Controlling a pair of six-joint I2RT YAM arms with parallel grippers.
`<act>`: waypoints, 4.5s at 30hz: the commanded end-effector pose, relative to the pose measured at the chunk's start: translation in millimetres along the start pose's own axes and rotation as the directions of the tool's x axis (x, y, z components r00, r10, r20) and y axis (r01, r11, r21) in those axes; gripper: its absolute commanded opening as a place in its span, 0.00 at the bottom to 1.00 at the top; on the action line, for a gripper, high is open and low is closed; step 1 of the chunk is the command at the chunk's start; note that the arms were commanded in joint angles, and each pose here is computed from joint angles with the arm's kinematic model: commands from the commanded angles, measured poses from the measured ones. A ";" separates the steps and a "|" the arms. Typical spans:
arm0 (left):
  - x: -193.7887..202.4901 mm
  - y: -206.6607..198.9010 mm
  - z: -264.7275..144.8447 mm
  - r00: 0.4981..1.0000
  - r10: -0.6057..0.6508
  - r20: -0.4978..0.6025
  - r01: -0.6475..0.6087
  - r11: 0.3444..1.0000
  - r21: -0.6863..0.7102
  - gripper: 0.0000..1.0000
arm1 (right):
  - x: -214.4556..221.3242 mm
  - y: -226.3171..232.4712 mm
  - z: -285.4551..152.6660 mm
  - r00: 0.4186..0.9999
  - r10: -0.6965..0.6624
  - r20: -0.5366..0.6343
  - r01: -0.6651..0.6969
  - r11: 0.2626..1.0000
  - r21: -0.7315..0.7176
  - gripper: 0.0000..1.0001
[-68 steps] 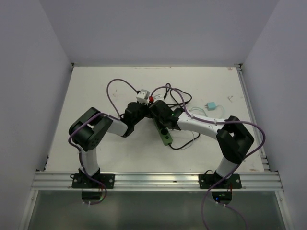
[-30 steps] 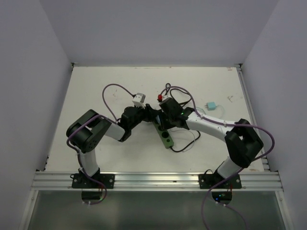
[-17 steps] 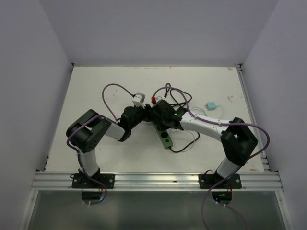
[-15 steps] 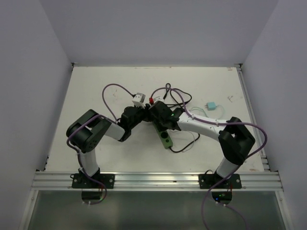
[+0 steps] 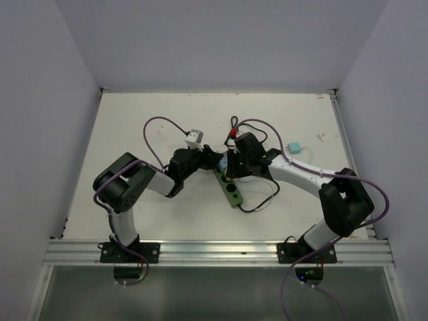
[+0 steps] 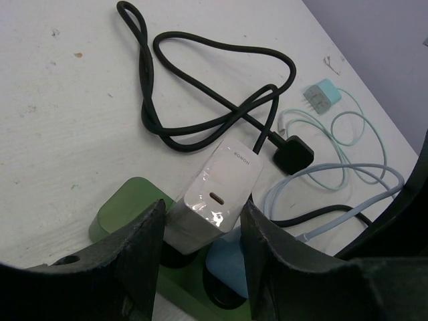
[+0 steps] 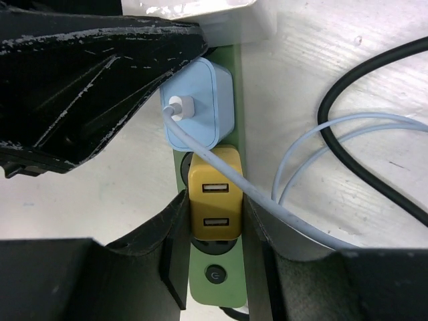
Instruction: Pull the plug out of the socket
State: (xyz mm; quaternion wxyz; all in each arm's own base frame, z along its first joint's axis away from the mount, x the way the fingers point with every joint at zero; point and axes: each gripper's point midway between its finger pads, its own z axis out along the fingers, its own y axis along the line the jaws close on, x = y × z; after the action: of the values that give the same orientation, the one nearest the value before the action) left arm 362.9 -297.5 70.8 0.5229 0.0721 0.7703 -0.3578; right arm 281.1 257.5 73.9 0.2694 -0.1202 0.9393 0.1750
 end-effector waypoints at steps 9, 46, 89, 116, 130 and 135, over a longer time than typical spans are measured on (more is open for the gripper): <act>101.5 56.1 -36.7 0.942 -0.051 -0.330 -0.017 0.980 -0.199 0.41 | -19.1 34.0 -18.3 0.988 -0.150 0.039 0.148 0.987 0.060 0.00; 102.0 51.7 -36.5 0.940 -0.048 -0.339 -0.011 0.985 -0.170 0.48 | -18.0 -174.3 -153.3 0.829 0.369 0.420 -0.470 0.867 0.166 0.00; 100.2 47.8 -35.1 0.939 -0.039 -0.341 -0.012 0.989 -0.146 0.51 | 64.9 -268.1 -96.3 0.579 0.722 0.380 -0.815 0.531 0.233 0.66; 5.5 4.1 -39.4 0.982 0.091 -0.163 -0.099 0.994 -0.045 0.73 | -39.9 -161.1 -157.2 0.804 0.329 0.496 -0.439 0.891 0.121 0.61; 4.4 35.3 -57.2 0.972 0.141 -0.186 -0.176 0.966 -0.189 0.65 | -75.6 -48.9 -136.6 0.865 -0.010 0.502 -0.062 0.990 0.127 0.48; 25.9 39.1 -43.2 0.958 0.133 -0.253 -0.177 0.971 -0.159 0.67 | -99.0 -14.2 -147.5 0.855 -0.070 0.514 -0.008 0.989 0.147 0.62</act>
State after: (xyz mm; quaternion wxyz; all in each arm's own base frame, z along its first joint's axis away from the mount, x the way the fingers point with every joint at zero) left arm 328.1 -242.0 37.4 0.4547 0.1102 0.8519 -0.2355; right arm 280.6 198.2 193.1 0.4622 -0.0788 0.8707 0.1484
